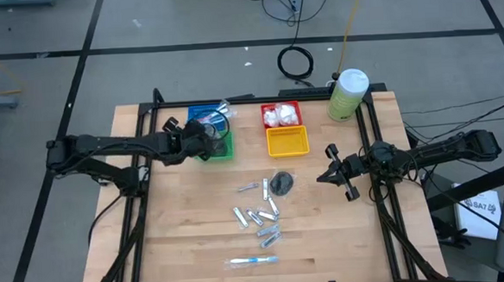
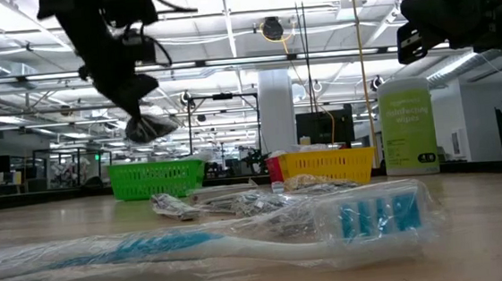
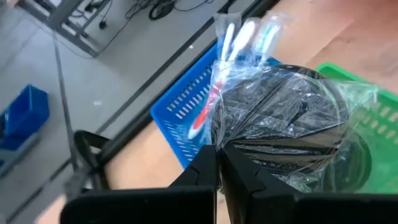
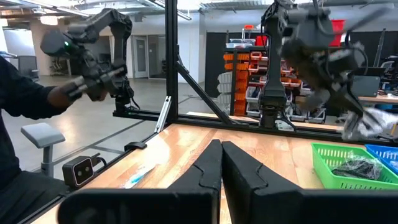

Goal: Pick & Place Travel size toiletries
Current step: Put the black hair brush into the green bin

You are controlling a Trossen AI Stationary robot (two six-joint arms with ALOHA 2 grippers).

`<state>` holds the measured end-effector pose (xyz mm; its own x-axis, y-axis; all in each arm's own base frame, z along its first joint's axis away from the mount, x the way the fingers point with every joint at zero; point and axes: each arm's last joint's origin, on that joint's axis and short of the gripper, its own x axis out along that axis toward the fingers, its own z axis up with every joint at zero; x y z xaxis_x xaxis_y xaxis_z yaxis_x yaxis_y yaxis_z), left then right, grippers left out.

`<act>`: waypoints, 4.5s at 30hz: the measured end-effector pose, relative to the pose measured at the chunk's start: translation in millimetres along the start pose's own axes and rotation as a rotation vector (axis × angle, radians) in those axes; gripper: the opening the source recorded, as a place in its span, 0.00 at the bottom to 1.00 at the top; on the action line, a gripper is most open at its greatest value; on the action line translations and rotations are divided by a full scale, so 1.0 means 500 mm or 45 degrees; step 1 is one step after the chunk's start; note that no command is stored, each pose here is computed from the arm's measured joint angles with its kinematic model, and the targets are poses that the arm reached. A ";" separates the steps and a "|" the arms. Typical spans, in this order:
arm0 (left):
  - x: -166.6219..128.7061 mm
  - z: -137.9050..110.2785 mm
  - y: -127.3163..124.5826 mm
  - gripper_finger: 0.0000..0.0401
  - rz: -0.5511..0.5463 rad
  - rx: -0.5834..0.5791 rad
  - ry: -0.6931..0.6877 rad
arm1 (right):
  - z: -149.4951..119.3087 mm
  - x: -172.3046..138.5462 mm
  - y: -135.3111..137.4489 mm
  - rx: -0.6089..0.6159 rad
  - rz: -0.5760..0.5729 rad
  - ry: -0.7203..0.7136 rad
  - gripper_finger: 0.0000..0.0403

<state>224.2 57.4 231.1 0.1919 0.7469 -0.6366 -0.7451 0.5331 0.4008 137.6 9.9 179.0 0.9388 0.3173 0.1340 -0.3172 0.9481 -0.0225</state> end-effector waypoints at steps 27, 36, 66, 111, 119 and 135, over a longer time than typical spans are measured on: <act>0.065 -0.085 -0.023 0.05 -0.246 -0.186 0.123 | 0.000 0.000 0.000 0.000 0.000 0.000 0.00; 0.065 -0.083 -0.026 0.06 -0.285 -0.193 0.126 | 0.000 0.000 0.000 0.000 0.000 0.000 0.00; 0.039 -0.023 -0.027 0.58 -0.403 -0.106 0.013 | 0.000 0.000 0.000 0.000 0.001 0.001 0.00; -0.189 -0.142 0.153 0.58 -1.344 0.114 -0.974 | 0.000 0.000 0.000 0.000 0.000 0.000 0.00; -0.158 -0.206 0.157 0.58 -1.363 0.054 -1.005 | 0.008 0.000 -0.002 -0.025 -0.052 -0.055 0.00; -0.153 -0.221 0.160 0.58 -1.459 -0.163 -0.857 | 0.014 0.000 -0.002 0.066 -0.056 -0.095 0.00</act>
<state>79.3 -0.8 239.1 0.9938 -0.0259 -0.1083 0.0007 0.9741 -0.2263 136.7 8.7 186.1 0.9400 0.2708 0.2073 -0.2840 0.9582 0.0360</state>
